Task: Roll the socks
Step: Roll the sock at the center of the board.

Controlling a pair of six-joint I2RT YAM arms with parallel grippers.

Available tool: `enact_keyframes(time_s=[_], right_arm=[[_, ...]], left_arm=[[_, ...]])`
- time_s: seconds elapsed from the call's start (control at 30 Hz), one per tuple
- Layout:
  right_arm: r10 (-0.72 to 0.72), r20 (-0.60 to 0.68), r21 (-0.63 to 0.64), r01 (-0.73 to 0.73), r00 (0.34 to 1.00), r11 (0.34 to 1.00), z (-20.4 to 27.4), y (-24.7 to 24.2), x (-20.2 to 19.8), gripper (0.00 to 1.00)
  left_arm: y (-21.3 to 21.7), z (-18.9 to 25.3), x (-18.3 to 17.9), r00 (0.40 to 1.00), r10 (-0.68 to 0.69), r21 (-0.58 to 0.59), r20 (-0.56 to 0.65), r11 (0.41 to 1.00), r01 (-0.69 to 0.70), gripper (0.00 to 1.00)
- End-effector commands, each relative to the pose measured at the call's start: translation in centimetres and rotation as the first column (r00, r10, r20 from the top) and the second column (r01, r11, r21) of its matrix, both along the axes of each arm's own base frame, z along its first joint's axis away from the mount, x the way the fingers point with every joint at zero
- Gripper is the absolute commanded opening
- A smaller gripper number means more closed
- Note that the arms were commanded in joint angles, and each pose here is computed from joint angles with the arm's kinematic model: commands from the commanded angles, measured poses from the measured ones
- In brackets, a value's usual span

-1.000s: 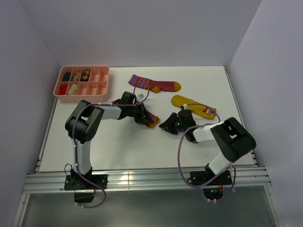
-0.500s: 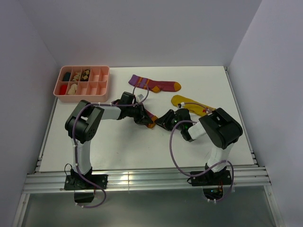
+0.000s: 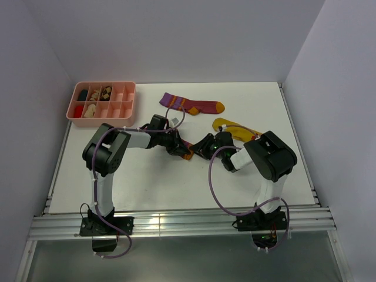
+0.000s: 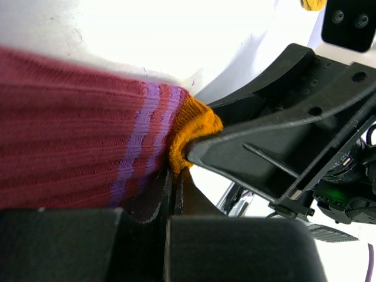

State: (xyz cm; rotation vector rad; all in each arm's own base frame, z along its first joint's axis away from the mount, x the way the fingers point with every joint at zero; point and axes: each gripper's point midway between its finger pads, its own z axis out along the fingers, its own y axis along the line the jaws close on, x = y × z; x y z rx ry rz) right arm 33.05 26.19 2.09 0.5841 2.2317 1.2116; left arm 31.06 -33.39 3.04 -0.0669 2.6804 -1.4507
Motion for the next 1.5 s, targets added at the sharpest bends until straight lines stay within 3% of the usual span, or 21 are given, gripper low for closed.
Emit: enact_keyframes(time_s=[0.0,0.1,0.13,0.17,0.4,0.5,0.9,1.47], right_arm=[[-0.066,-0.16,-0.164,0.039,0.985,0.986,-5.7,-2.4,-1.6,0.35],[-0.07,-0.185,-0.191,0.034,0.98,0.981,-6.2,-2.5,-1.5,0.19],[-0.069,-0.19,-0.205,0.029,0.979,0.978,-6.4,-2.7,-1.5,0.06],[-0.069,-0.175,-0.211,0.031,0.982,0.977,-5.7,-2.5,-0.9,0.0],[-0.098,-0.221,-0.383,0.006,0.97,0.924,-4.2,-4.2,-0.9,0.0],[-0.111,-0.226,-0.422,0.006,0.968,0.907,-3.2,-4.5,-0.5,0.0],[-0.099,-0.309,-0.456,-0.056,0.946,0.888,-2.5,-3.3,-0.4,0.0],[-0.089,-0.352,-0.465,-0.092,0.932,0.88,-3.0,-2.9,-1.0,0.0]], left_arm=[[-0.5,0.1,0.0,1.0,-0.03,-0.024,0.004,0.999,0.031,0.01],[-0.5,0.1,0.0,0.999,-0.038,-0.019,0.012,0.999,0.038,0.01],[-0.5,0.2,0.1,0.999,-0.043,-0.012,0.03,0.999,0.043,0.01],[-0.2,0.0,0.3,0.999,-0.033,0.016,0.039,0.999,0.032,0.02],[2.0,3.0,2.4,0.955,-0.022,0.19,0.295,0.981,-0.036,0.52],[2.7,4.2,2.8,0.918,-0.016,0.226,0.397,0.971,-0.08,0.6],[0.1,5.6,1.7,0.74,-0.136,0.34,0.659,0.931,-0.131,0.63],[-2.6,2.2,0.4,0.702,-0.254,0.434,0.665,0.897,-0.087,0.51]])
